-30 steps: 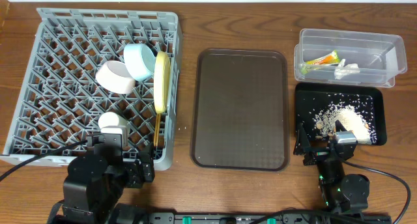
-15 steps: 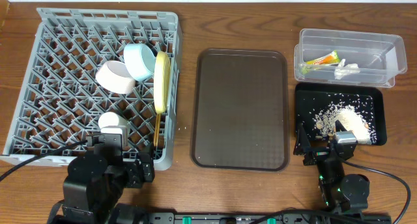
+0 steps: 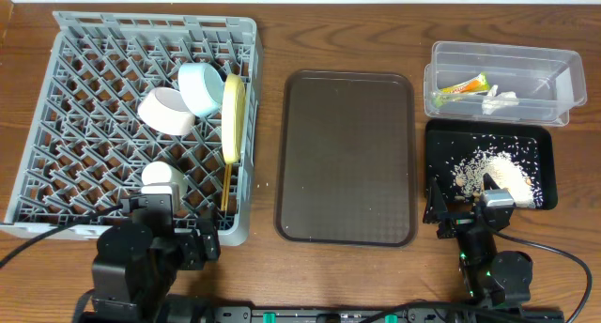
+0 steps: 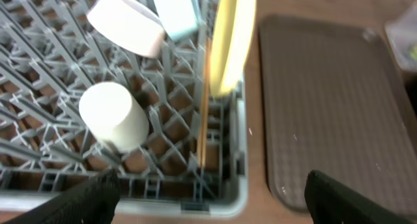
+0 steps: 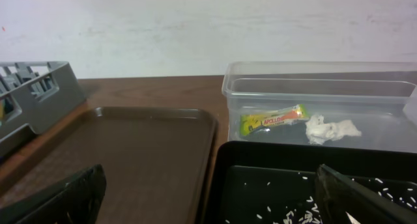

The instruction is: Sort waste into correct bins and load items into the dishwasher

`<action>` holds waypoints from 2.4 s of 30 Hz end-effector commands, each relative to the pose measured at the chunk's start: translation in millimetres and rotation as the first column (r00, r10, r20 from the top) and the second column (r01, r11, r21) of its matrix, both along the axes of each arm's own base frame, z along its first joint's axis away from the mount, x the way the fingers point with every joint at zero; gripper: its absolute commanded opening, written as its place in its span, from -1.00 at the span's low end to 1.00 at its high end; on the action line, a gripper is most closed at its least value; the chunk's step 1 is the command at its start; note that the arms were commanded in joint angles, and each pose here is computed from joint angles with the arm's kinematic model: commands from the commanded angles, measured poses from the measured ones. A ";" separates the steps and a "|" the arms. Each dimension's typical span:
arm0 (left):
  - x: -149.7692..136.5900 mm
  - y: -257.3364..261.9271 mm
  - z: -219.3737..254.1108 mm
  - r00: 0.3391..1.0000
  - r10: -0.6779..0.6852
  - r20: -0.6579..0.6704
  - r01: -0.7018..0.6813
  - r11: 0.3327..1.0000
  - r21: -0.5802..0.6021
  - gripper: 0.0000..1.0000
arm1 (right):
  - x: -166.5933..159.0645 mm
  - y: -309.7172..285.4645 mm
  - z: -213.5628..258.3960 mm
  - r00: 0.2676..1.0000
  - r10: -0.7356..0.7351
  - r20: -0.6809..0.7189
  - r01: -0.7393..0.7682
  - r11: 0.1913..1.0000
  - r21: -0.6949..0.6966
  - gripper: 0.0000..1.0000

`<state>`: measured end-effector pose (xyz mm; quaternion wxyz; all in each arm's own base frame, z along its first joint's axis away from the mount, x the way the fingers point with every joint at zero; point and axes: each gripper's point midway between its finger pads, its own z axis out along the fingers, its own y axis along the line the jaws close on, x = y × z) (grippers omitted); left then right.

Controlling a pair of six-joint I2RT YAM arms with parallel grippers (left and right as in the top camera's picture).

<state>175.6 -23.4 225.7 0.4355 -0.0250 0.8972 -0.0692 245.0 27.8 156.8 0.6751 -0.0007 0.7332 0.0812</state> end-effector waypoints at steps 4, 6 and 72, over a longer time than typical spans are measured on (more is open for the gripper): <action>13.0 7.9 -51.8 0.996 0.046 0.072 -0.045 0.999 -0.020 0.83 | -0.2 0.2 -1.4 1.000 -0.001 -0.004 0.001 1.000 -0.011 0.99; 22.3 6.9 -65.6 0.991 0.046 0.127 -0.041 0.998 -0.041 0.83 | -0.2 0.2 -1.4 1.000 -0.001 -0.004 0.001 1.000 -0.011 0.99; 68.4 12.9 -87.7 0.872 0.070 0.485 -0.056 0.997 -0.045 0.83 | -0.2 0.2 -1.4 1.000 -0.001 -0.004 0.001 1.000 -0.011 0.99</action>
